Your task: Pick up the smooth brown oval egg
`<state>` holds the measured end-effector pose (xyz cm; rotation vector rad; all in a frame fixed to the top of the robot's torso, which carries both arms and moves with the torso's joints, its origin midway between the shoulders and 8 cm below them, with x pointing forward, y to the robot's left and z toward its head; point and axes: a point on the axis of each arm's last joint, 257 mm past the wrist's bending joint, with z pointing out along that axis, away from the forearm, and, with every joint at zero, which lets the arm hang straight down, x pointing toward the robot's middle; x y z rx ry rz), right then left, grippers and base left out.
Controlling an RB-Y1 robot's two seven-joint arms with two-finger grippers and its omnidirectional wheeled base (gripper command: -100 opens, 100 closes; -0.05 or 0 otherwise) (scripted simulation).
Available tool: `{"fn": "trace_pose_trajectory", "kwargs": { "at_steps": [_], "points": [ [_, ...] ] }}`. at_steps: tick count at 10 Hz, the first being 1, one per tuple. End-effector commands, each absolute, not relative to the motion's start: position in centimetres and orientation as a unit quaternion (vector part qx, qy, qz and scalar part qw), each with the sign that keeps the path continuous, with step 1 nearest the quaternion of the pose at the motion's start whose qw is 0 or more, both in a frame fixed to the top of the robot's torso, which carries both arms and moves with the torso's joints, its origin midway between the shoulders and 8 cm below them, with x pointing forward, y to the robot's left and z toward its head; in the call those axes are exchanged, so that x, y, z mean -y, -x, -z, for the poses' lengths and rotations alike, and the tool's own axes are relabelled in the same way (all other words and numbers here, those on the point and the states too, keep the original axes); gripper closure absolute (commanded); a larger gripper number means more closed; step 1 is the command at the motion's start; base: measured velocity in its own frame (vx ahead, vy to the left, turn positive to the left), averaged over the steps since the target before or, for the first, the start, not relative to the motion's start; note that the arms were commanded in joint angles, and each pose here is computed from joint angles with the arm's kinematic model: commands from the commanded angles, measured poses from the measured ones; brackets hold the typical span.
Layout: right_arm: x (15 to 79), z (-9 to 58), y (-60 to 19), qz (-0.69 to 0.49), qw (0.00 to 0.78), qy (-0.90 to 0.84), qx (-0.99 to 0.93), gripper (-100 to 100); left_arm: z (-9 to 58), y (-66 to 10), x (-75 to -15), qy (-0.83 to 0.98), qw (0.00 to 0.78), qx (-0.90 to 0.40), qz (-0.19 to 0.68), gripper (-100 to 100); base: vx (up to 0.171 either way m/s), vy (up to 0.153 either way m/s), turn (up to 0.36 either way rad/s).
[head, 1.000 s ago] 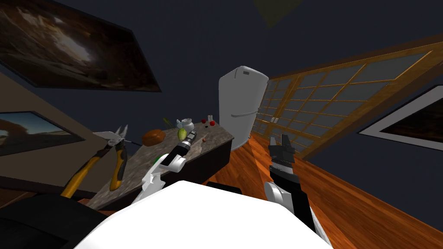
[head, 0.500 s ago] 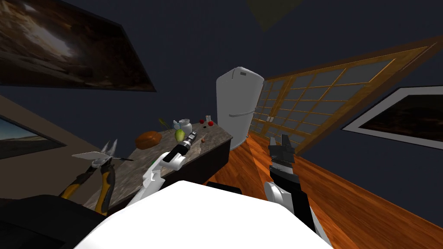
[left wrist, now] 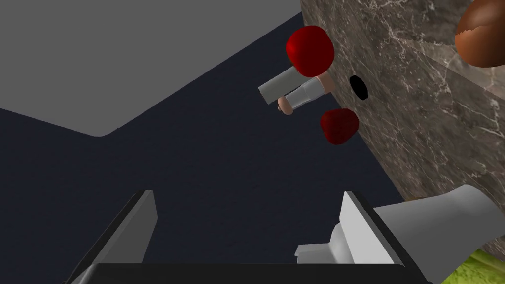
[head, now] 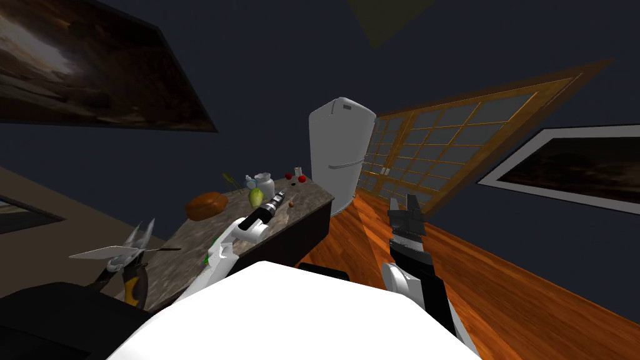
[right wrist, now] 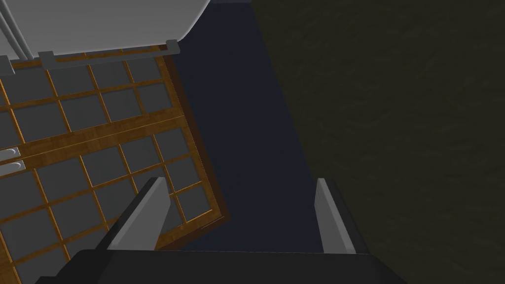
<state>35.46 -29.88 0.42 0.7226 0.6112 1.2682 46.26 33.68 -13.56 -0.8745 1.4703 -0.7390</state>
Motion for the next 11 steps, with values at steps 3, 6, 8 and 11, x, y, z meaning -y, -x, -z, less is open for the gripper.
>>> {"fn": "trace_pose_trajectory", "kwargs": {
  "at_steps": [3, 6, 8, 11],
  "points": [
    [29.9, -0.4, -35.5, -0.570, 0.703, -0.325, -0.275, 0, 16.1, -46.4, -35.1, 0.396, 0.567, -0.663, 0.285, -100, 0.000, 0.022, -0.108],
    [29.9, -0.4, -35.5, -0.570, 0.703, -0.325, -0.275, 0, 18.0, -46.2, -36.0, 0.413, 0.545, -0.682, 0.260, -100, 0.003, 0.017, -0.098],
    [29.9, -0.4, -35.5, -0.570, 0.703, -0.325, -0.275, 0, 19.3, -46.1, -36.7, 0.423, 0.529, -0.695, 0.242, -100, 0.006, 0.015, -0.096],
    [29.9, -0.4, -35.5, -0.570, 0.703, -0.325, -0.275, 0, 21.5, -45.7, -38.0, 0.439, 0.500, -0.716, 0.211, -100, 0.008, 0.015, -0.109]
  ]
}}
